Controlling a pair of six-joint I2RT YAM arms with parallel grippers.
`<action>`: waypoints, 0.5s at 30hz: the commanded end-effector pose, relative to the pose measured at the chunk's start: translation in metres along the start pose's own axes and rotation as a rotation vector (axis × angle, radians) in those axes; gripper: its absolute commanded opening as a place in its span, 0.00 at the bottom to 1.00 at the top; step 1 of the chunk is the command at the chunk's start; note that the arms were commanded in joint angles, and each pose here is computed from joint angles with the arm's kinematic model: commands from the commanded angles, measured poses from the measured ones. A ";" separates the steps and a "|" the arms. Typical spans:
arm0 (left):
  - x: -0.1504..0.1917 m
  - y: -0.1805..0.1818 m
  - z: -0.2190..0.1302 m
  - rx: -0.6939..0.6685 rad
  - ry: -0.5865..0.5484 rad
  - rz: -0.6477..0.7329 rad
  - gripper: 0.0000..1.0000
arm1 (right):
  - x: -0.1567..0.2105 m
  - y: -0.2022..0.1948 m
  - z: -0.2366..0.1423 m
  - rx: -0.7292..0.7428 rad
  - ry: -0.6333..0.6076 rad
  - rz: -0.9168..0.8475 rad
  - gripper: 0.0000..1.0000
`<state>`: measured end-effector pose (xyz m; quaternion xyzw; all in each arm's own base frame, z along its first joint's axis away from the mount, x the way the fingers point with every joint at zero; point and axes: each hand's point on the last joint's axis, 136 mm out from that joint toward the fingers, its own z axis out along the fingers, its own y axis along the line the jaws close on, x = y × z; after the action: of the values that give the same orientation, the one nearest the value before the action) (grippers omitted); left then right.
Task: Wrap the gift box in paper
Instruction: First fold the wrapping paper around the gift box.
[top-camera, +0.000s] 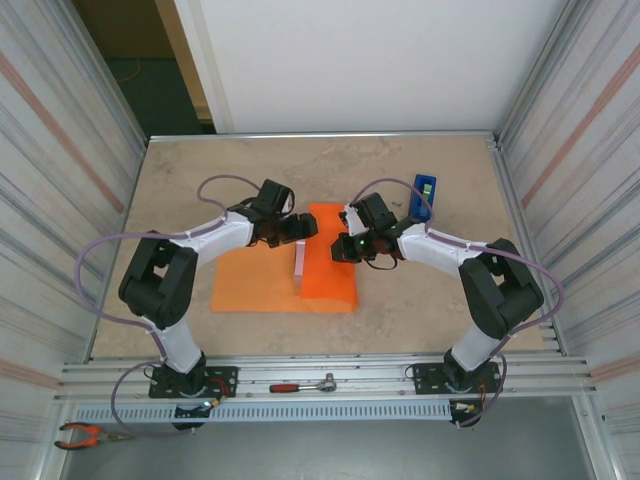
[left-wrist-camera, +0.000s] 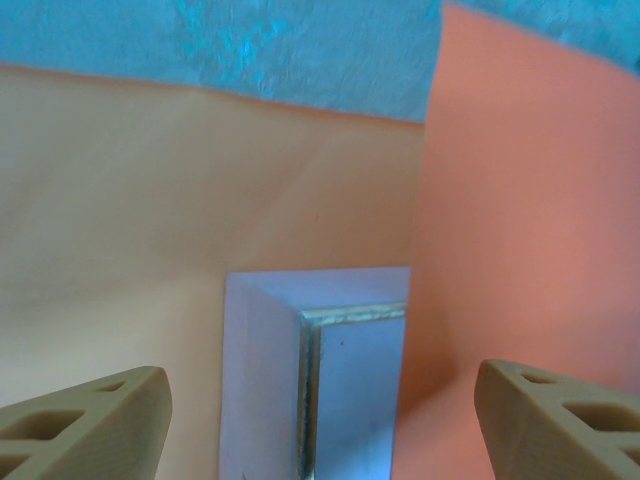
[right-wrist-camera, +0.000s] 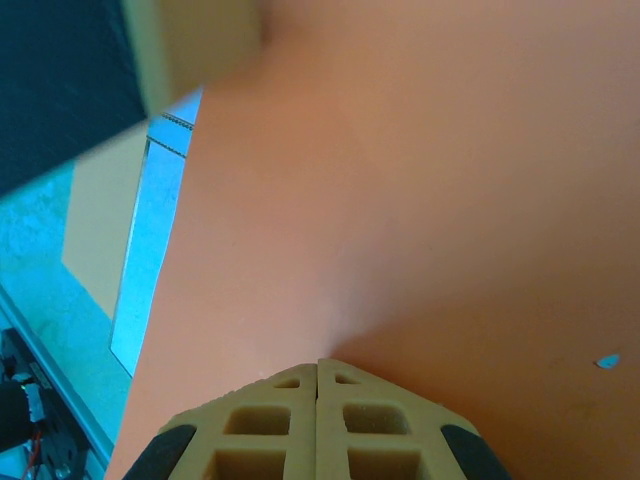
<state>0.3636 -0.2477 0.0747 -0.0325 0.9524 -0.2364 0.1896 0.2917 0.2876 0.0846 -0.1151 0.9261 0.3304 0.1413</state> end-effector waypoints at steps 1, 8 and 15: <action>0.007 -0.001 0.001 -0.034 0.027 0.036 0.80 | 0.013 -0.005 0.008 0.030 0.053 -0.015 0.00; 0.027 0.015 0.001 -0.114 0.038 0.041 0.77 | 0.008 -0.002 0.005 0.026 0.046 -0.026 0.00; 0.033 0.031 -0.003 -0.148 0.010 0.024 0.68 | -0.015 0.016 -0.022 -0.013 -0.022 -0.028 0.26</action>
<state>0.3500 -0.2499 0.0737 -0.0220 0.9528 -0.2195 0.2086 0.2920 0.2877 0.0906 -0.1163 0.9271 0.3294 0.1358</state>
